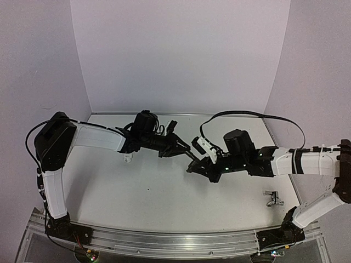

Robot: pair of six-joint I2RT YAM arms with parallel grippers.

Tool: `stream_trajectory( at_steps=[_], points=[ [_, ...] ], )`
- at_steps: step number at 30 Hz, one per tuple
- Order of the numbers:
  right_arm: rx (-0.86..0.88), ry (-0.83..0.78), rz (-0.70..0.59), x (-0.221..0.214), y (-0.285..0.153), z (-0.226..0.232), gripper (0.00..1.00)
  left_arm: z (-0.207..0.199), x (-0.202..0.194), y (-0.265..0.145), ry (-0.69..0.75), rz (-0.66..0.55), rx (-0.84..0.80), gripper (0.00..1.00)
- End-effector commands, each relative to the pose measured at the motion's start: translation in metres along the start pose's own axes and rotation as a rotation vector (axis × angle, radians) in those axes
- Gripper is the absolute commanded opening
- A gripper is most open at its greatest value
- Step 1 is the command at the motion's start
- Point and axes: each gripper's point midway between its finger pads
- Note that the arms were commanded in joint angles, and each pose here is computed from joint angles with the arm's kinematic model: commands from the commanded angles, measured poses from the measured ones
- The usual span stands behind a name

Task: Install the water faucets

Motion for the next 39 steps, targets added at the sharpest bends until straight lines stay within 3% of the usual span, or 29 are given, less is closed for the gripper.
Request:
stream_trajectory(
  at_steps=[1, 11, 13, 15, 19, 25, 31, 39],
  points=[
    [-0.063, 0.022, -0.086, 0.006, -0.009, -0.008, 0.04, -0.058, 0.024, -0.035, 0.145, -0.091, -0.104, 0.0],
    [-0.126, 0.242, -0.103, -0.018, -0.006, -0.023, 0.17, -0.078, 0.036, -0.057, 0.192, -0.164, -0.125, 0.0],
    [-0.16, 0.305, -0.115, -0.021, -0.007, -0.03, 0.26, -0.081, 0.037, -0.059, 0.2, -0.172, -0.128, 0.0],
    [-0.16, 0.39, -0.129, -0.017, -0.007, -0.03, 0.41, -0.081, 0.04, -0.063, 0.21, -0.199, -0.113, 0.0],
    [-0.011, 0.449, -0.125, 0.0, -0.008, -0.005, 0.69, -0.075, 0.049, -0.079, 0.254, -0.304, -0.03, 0.0],
    [0.121, 0.595, -0.162, 0.051, -0.005, 0.014, 0.95, -0.067, 0.061, -0.102, 0.303, -0.439, 0.082, 0.0],
    [0.126, 0.742, -0.249, 0.097, 0.005, 0.006, 0.98, -0.068, 0.071, -0.119, 0.321, -0.526, 0.14, 0.0],
    [0.128, 0.875, -0.272, 0.113, 0.022, -0.007, 0.97, -0.067, 0.069, -0.127, 0.303, -0.566, 0.167, 0.0]
  ],
)
Point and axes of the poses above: each gripper's point midway between its finger pads, its own y axis out along the fingers, its own z axis along the line the jaws close on, x = y × z, and after that the axes turned 7 degrees about y, right-handed
